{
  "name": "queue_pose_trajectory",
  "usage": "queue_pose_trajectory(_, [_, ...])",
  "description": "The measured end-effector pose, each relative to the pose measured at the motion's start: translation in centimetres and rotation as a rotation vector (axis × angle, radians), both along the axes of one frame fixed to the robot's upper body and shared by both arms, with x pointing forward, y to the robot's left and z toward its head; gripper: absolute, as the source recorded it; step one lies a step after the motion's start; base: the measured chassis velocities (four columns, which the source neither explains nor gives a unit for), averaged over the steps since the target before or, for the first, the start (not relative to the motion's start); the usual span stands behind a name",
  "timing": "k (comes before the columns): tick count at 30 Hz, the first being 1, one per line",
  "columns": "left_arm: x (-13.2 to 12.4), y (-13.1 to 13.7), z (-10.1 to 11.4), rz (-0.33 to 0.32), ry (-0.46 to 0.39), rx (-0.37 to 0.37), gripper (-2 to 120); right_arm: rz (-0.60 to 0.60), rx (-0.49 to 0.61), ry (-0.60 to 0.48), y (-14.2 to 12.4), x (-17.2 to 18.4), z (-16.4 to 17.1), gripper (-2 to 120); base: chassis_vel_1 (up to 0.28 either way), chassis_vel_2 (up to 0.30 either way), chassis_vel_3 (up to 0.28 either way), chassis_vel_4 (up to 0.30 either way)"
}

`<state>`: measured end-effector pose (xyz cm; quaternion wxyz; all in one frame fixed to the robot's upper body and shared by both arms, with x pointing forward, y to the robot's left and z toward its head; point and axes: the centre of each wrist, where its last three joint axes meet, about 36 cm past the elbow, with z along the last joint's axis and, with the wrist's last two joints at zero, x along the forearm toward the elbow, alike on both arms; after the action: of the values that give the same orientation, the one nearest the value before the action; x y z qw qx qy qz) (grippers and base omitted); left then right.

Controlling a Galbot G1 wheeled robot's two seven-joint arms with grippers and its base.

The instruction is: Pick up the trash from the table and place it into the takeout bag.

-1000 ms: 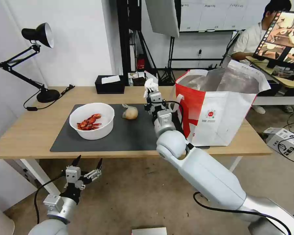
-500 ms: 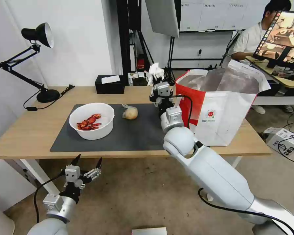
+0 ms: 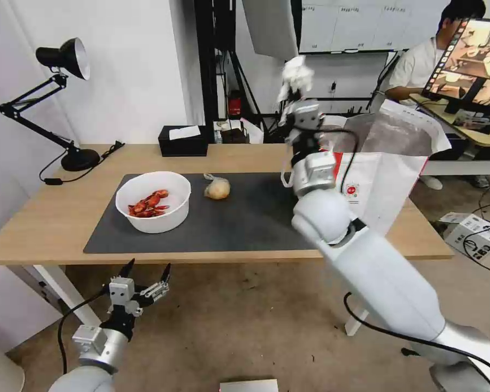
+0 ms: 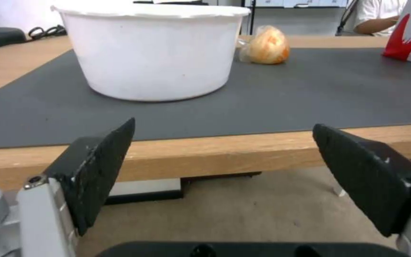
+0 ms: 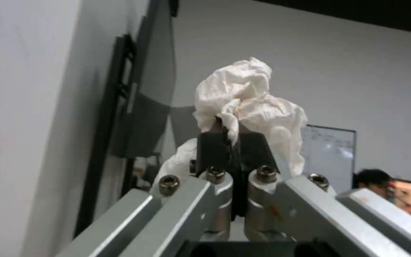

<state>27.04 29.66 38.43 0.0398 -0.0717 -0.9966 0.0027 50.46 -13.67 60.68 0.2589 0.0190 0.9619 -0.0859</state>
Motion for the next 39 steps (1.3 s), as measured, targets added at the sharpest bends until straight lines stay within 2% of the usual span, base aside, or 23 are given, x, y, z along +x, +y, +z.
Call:
queue_pose_trajectory(7, [0.0, -0.4, -0.2, -0.008, 0.004, -0.007, 100, -0.163, 0.116, 0.133, -3.3, 0.1, 1.7, 0, 0.0, 0.0, 0.0, 0.0])
queue_pose_trajectory(14, [0.0, -0.6, -0.2, -0.014, 0.005, -0.01, 100, -0.185, 0.175, 0.239, -4.5, -0.1, 1.6, 0, 0.0, 0.0, 0.0, 0.0])
queue_pose_trajectory(23, [-0.1, -0.7, 0.1, -0.019, 0.001, -0.01, 100, -0.187, 0.164, 0.32, -4.4, 0.1, 0.8, 2, 0.0, 0.0, 0.0, 0.0])
queue_pose_trajectory(26, [-0.2, -0.6, 0.2, -0.018, 0.002, -0.009, 100, -0.182, 0.159, 0.349, -4.3, 0.3, 1.0, 17, 0.0, 0.0, 0.0, 0.0])
queue_pose_trajectory(27, [-0.2, -0.6, 0.2, -0.018, 0.002, -0.009, 100, -0.182, 0.159, 0.349, -4.3, 0.3, 1.0, 17, 0.0, 0.0, 0.0, 0.0])
queue_pose_trajectory(30, [-0.2, -0.6, 0.2, -0.016, 0.002, -0.009, 100, -0.174, 0.155, 0.361, -4.1, 0.3, 1.1, 32, 0.0, 0.0, 0.0, 0.0])
queue_pose_trajectory(32, [-0.2, -0.6, 0.2, -0.016, 0.003, -0.009, 100, -0.171, 0.156, 0.362, -4.1, 0.3, 1.1, 35, 0.0, 0.0, 0.0, 0.0])
queue_pose_trajectory(39, [-0.2, -0.7, 0.2, -0.017, 0.003, -0.01, 100, -0.149, 0.163, 0.381, -3.8, 0.2, 1.2, 61, 0.0, 0.0, 0.0, 0.0])
